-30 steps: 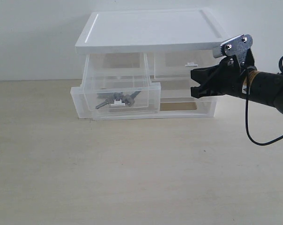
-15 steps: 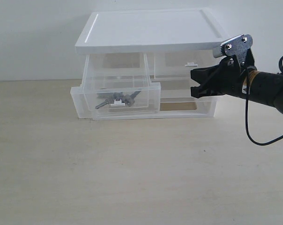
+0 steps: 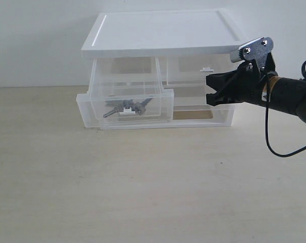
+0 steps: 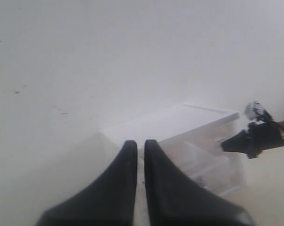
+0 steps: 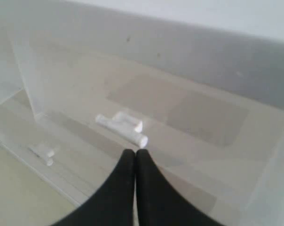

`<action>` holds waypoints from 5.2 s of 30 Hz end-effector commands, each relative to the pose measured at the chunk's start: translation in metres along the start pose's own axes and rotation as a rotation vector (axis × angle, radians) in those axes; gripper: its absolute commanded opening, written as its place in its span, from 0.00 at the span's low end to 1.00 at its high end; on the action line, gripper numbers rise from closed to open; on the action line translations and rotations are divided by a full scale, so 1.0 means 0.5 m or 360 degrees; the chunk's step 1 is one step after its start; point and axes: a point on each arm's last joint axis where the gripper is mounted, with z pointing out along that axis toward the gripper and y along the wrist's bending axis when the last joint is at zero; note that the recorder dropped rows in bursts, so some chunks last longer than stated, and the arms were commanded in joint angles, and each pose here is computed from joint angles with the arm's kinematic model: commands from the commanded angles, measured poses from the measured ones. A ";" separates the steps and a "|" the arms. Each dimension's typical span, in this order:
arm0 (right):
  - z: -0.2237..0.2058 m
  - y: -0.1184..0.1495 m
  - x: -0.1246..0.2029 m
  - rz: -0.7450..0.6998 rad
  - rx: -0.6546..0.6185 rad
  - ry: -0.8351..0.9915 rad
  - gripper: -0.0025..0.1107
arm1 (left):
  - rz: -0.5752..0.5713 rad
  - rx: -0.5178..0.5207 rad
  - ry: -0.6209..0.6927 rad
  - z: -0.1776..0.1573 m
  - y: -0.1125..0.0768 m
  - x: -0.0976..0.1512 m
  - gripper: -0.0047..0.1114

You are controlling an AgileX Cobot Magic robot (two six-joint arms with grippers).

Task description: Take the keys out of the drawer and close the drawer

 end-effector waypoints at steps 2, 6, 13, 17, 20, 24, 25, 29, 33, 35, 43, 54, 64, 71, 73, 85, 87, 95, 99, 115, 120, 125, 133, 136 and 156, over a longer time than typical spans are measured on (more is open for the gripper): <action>0.000 -0.037 -0.004 0.0158 0.0200 0.0013 0.02 | -0.0087 -0.0337 -0.0010 0.003 0.000 0.000 0.08; 0.000 -0.037 -0.004 0.0158 0.0200 0.0013 0.02 | -0.0106 -0.0488 -0.0045 0.022 0.007 0.034 0.08; 0.000 -0.037 -0.003 0.0158 0.0203 0.0020 0.02 | -0.0156 -0.0617 0.0207 0.047 0.018 0.151 0.08; 0.000 -0.037 -0.003 0.0158 0.0203 0.0020 0.02 | -0.0171 -0.0617 0.0227 0.056 0.016 0.205 0.08; 0.000 -0.037 -0.003 0.0158 0.0203 0.0020 0.02 | -0.0169 -0.0605 0.0180 0.062 0.012 0.246 0.08; 0.000 -0.037 -0.003 0.0158 0.0203 0.0020 0.02 | -0.0166 -0.0598 0.0166 0.064 0.009 0.273 0.08; 0.000 -0.037 -0.003 0.0158 0.0203 0.0020 0.02 | -0.0172 -0.0598 0.0198 0.063 0.009 0.277 0.08; 0.000 -0.037 -0.003 0.0158 0.0203 0.0020 0.02 | -0.0203 -0.0611 0.0370 0.060 0.008 0.296 0.08; 0.000 -0.037 -0.003 0.0158 0.0203 0.0020 0.02 | -0.0245 -0.0649 0.0595 0.051 0.007 0.321 0.08; 0.000 -0.037 -0.003 0.0158 0.0203 0.0020 0.02 | -0.0260 -0.0649 0.0670 0.048 0.005 0.329 0.08; 0.000 -0.037 -0.003 0.0158 0.0203 0.0020 0.02 | -0.0270 -0.0647 0.0667 0.048 0.005 0.329 0.08; 0.000 -0.037 -0.003 0.0158 0.0203 0.0020 0.02 | -0.0270 -0.0648 0.0664 0.048 0.005 0.328 0.08; 0.000 -0.035 -0.013 0.0167 0.0178 -0.0071 0.02 | -0.0270 -0.0648 0.0664 0.048 0.005 0.328 0.08; -0.006 -0.027 -0.025 0.0389 0.0119 -0.0065 0.02 | -0.0270 -0.0648 0.0664 0.048 0.005 0.328 0.08; -0.011 -0.017 -0.035 0.0281 0.0051 -0.0041 0.02 | -0.0270 -0.0648 0.0664 0.048 0.005 0.328 0.08; -0.087 0.055 -0.142 0.0292 -0.0366 0.0059 0.02 | -0.0270 -0.0648 0.0664 0.048 0.005 0.328 0.08; -0.104 0.072 -0.155 0.0261 -0.0476 0.0093 0.02 | -0.0270 -0.0648 0.0664 0.048 0.005 0.328 0.08; -0.143 0.162 -0.185 0.0033 -0.1158 -0.0055 0.02 | -0.0270 -0.0648 0.0664 0.048 0.005 0.328 0.08; -0.111 0.220 -0.190 -0.0228 -0.1163 0.0124 0.02 | -0.0270 -0.0648 0.0664 0.048 0.005 0.328 0.08; -0.025 0.361 -0.261 -0.0784 -0.0261 0.0166 0.65 | -0.0270 -0.0648 0.0664 0.048 0.005 0.328 0.08; -0.039 0.363 -0.273 -0.0800 0.0364 0.0307 0.59 | -0.0270 -0.0648 0.0664 0.048 0.005 0.328 0.08; -0.066 0.392 -0.320 -0.0706 0.0175 0.0838 0.59 | -0.0270 -0.0648 0.0664 0.048 0.005 0.328 0.08; -0.009 0.443 -0.332 -0.1102 -0.0371 0.1161 0.59 | -0.0270 -0.0648 0.0664 0.048 0.005 0.328 0.08; 0.041 0.452 -0.304 -0.1154 -0.0377 0.1145 0.59 | -0.0270 -0.0648 0.0664 0.048 0.005 0.328 0.08; 0.090 0.444 -0.251 -0.1371 -0.0327 0.1226 0.02 | -0.0270 -0.0648 0.0664 0.048 0.005 0.328 0.08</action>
